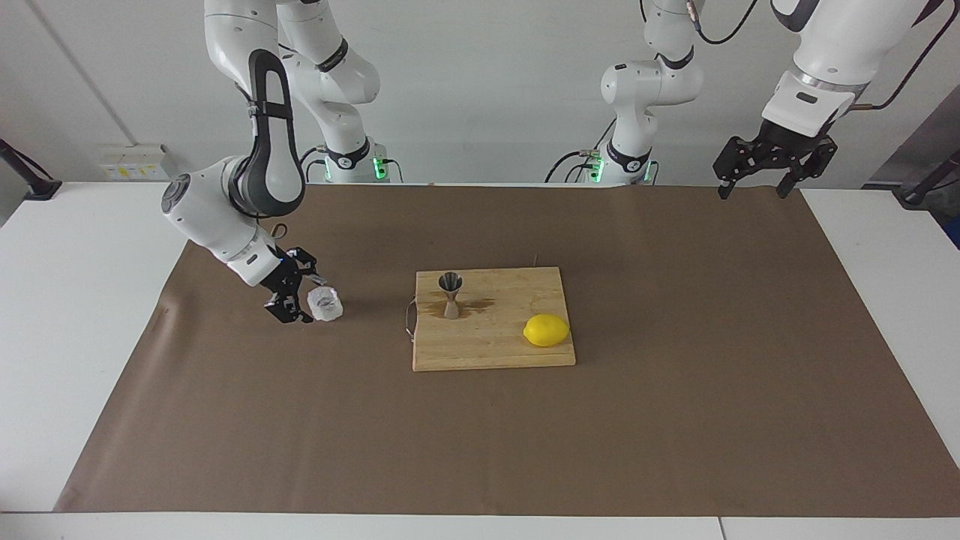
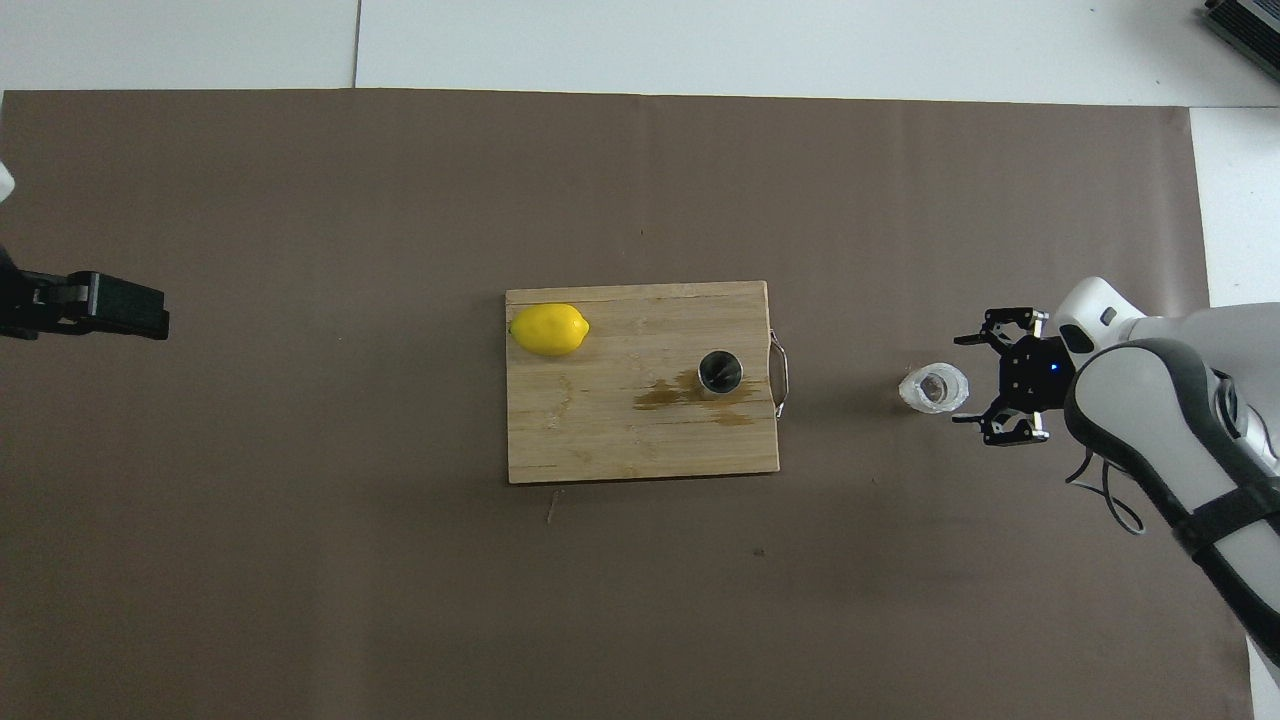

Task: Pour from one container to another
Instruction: 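Open the right gripper and move it toward the white cup, then close the right gripper around the white cup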

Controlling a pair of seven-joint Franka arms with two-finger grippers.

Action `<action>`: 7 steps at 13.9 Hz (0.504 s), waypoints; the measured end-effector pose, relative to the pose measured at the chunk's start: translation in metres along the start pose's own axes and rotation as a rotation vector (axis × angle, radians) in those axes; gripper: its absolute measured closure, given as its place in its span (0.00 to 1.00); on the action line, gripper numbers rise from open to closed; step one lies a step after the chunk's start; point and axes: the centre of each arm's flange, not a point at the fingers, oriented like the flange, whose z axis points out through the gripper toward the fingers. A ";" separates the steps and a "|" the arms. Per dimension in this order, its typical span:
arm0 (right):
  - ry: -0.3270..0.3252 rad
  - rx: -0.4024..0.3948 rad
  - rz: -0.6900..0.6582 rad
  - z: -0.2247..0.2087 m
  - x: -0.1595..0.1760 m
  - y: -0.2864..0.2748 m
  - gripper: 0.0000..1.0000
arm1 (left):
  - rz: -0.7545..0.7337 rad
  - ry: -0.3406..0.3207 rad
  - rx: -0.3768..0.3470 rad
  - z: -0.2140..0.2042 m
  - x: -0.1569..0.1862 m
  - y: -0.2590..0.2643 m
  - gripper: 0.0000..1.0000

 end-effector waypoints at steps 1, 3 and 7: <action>0.001 0.005 0.003 0.003 -0.001 -0.002 0.00 | 0.006 -0.006 0.001 0.001 -0.002 -0.001 0.00; -0.002 0.006 0.006 0.006 -0.002 -0.004 0.00 | 0.048 -0.021 0.002 0.006 -0.006 -0.008 0.00; 0.025 -0.004 0.027 0.015 -0.002 -0.007 0.00 | 0.092 -0.021 0.001 0.006 -0.008 -0.025 0.00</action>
